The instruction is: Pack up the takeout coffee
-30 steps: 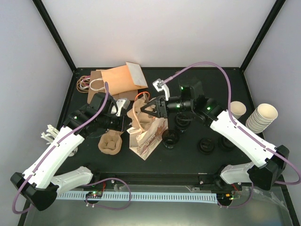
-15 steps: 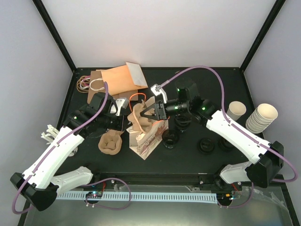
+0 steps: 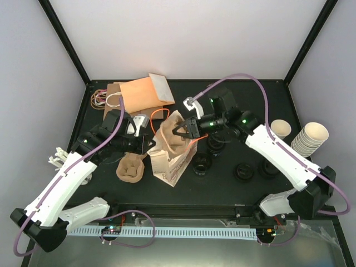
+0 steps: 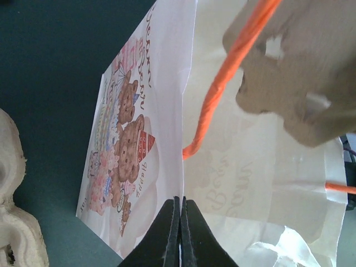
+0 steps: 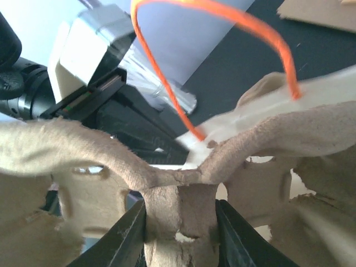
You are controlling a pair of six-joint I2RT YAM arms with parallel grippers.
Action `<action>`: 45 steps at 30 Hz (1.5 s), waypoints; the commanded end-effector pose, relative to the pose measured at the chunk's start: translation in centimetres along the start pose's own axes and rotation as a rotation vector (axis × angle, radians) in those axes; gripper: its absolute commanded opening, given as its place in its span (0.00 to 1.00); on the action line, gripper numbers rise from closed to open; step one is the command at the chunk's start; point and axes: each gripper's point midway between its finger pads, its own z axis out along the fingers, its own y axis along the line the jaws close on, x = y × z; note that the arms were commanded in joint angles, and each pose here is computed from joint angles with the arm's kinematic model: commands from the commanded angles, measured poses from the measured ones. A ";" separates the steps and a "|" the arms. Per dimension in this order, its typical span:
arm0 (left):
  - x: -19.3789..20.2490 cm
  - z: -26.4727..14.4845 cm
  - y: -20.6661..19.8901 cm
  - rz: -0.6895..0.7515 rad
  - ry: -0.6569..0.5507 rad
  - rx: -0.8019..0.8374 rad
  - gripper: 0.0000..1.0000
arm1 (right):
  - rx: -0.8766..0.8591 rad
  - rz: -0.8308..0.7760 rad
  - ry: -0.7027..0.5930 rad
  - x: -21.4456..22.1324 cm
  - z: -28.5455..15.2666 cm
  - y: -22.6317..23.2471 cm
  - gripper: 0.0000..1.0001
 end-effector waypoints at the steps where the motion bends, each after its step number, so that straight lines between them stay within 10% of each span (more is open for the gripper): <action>1: -0.5 -0.7 -0.8 0.068 -0.005 0.022 0.02 | 0.166 -0.053 0.092 0.1 -0.5 -2.2 0.33; 26: 0.3 -0.4 -1.0 0.131 0.142 0.010 0.02 | 0.583 -0.310 0.259 -0.5 -1.5 -6.8 0.33; 45: 2.3 0.1 -1.1 0.142 0.208 0.056 0.04 | 0.569 -0.108 0.145 -1.8 -0.7 -6.4 0.33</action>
